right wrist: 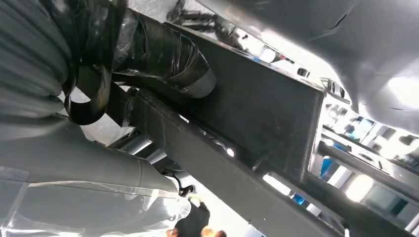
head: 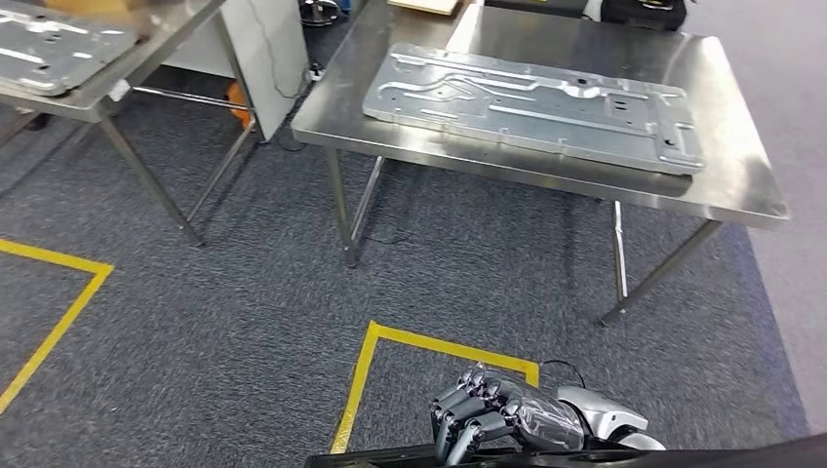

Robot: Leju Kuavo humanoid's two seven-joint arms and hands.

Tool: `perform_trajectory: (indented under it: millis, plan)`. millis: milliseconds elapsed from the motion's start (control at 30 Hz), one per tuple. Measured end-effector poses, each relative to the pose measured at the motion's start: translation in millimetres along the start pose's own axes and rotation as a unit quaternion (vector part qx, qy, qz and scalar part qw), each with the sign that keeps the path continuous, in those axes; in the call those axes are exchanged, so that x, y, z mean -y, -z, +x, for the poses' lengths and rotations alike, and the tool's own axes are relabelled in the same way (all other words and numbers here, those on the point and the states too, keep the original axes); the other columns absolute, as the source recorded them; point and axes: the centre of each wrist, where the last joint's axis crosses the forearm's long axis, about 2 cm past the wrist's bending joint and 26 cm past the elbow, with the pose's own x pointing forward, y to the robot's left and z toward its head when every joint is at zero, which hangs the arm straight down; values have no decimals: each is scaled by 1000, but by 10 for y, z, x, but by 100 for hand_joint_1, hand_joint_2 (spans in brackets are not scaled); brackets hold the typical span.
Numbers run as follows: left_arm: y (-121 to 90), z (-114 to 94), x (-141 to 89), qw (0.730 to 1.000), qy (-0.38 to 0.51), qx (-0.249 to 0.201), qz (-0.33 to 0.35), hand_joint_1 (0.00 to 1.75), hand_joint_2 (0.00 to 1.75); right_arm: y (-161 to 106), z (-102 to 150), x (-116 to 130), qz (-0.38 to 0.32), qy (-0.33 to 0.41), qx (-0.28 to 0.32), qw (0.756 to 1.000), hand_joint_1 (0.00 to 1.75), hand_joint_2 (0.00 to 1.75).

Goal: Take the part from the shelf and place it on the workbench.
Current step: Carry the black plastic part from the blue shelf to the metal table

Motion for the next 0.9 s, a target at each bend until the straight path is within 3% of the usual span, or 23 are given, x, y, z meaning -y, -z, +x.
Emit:
perform_trajectory:
  millis: [500, 900]
  plan:
    - [1, 11, 34, 999, -29, 13, -3, 0, 175, -12, -23, -11, -6, -2, -10, 1000, 173, 175]
    - [2, 21, -116, 998, -61, 22, 21, 0, 175, -53, -21, -36, -12, -18, -16, 1000, 173, 175]
